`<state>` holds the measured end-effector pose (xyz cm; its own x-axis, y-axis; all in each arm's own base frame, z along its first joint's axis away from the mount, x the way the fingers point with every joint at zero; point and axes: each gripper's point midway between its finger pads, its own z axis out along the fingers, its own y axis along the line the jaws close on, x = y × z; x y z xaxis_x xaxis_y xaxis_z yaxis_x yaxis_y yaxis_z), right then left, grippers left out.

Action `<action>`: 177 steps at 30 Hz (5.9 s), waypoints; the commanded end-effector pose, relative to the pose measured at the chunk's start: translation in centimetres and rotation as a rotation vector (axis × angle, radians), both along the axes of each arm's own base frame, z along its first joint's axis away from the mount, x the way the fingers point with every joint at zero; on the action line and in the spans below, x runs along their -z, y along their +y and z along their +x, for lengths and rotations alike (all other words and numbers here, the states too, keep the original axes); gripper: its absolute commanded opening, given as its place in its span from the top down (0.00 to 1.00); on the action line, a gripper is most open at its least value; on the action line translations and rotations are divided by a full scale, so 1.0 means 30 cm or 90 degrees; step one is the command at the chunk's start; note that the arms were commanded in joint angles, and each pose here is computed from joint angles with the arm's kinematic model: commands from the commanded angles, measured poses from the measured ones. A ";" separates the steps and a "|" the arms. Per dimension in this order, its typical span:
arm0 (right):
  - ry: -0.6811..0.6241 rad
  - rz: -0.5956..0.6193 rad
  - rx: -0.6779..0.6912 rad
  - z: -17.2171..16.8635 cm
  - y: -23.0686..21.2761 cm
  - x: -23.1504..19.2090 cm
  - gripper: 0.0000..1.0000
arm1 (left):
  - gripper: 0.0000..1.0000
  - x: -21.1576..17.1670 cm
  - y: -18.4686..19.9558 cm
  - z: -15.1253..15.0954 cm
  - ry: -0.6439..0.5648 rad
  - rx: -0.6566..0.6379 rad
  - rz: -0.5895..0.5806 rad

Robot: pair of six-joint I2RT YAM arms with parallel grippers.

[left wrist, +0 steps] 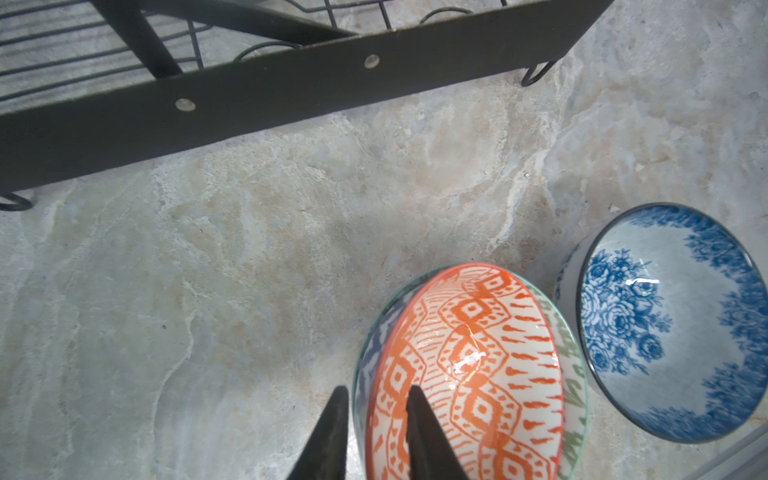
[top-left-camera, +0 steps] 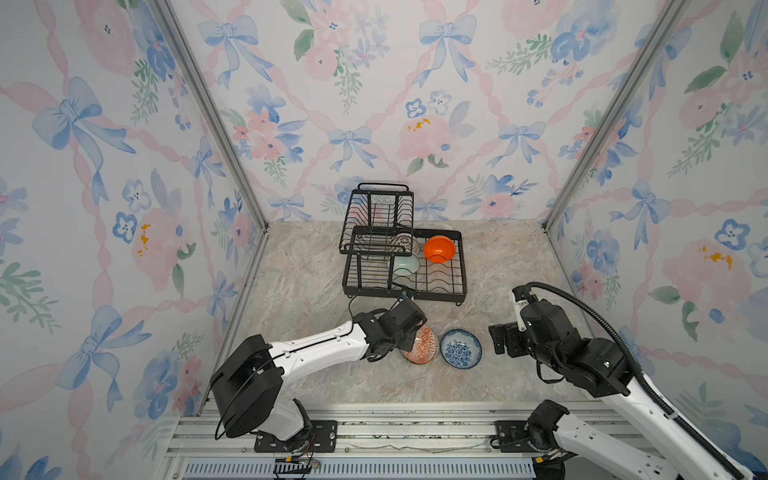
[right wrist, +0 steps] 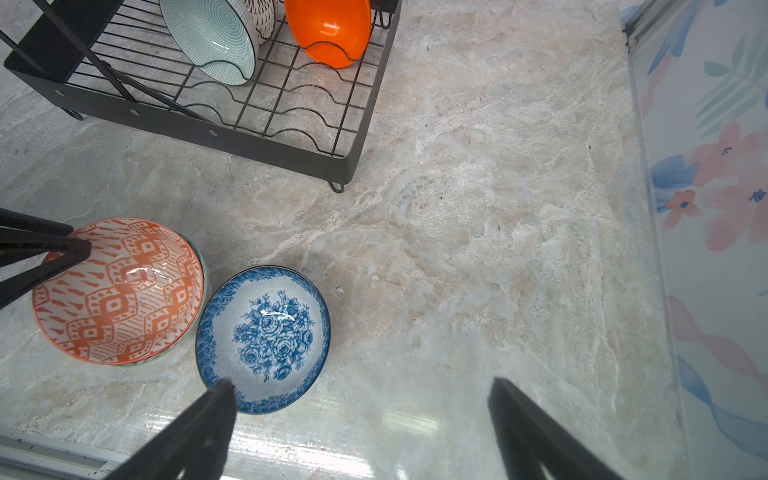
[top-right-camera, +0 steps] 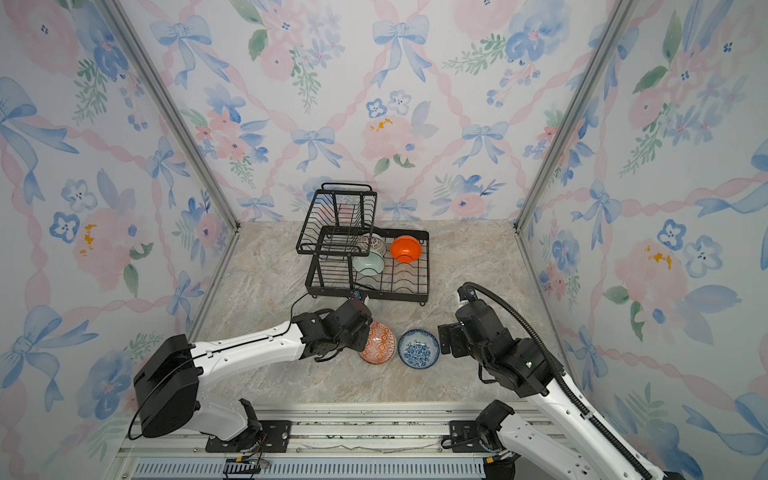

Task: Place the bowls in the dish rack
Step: 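Grasp the rim of the orange-patterned bowl with the left gripper, then lift the orange-patterned bowl toward the right gripper while the right gripper approaches, then close the right gripper on the orange-patterned bowl rim while the left gripper releases, then carry the orange-patterned bowl to the rack with the right gripper while the left arm withdraws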

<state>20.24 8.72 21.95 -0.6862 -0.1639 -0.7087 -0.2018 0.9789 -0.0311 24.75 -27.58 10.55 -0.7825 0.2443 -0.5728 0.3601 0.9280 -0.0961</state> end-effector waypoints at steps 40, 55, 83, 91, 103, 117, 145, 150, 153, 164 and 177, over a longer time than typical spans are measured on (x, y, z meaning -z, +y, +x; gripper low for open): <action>0.007 0.027 -0.045 -0.005 0.039 -0.063 0.03 | 1.00 -0.240 -0.038 0.050 -0.088 -0.013 -0.051; 0.013 0.177 -0.096 -0.004 0.172 -0.190 0.03 | 1.00 -0.502 -0.138 0.041 -0.204 0.023 -0.094; 0.011 0.211 -0.045 0.128 0.242 -0.181 0.30 | 1.00 -0.686 -0.245 -0.007 -0.257 0.073 -0.144; 0.016 0.216 -0.046 0.121 0.240 -0.172 0.54 | 1.00 -0.686 -0.238 -0.009 -0.258 0.069 -0.144; 0.035 0.219 -0.055 0.108 0.250 -0.157 0.71 | 1.00 -0.685 -0.237 -0.009 -0.258 0.067 -0.145; 0.048 0.207 -0.062 0.099 0.249 -0.147 1.00 | 1.00 -0.689 -0.245 -0.008 -0.257 0.069 -0.148; -0.134 0.034 -0.113 0.249 0.215 -0.261 1.00 | 0.02 -0.671 0.139 0.033 -0.265 -0.045 -0.135; -0.151 -0.011 -0.127 0.305 0.236 -0.236 1.00 | 0.02 -0.579 0.241 0.047 -0.234 -0.081 -0.108; -0.181 -0.031 -0.130 0.346 0.250 -0.231 1.00 | 0.02 -0.529 0.278 0.056 -0.213 -0.093 -0.102; -0.264 -0.113 -0.132 0.529 0.267 -0.182 1.00 | 0.02 -0.388 0.408 0.100 -0.150 -0.144 -0.083; -0.312 -0.189 -0.115 0.729 0.269 -0.130 1.00 | 0.02 -0.314 0.486 0.135 -0.104 -0.160 -0.077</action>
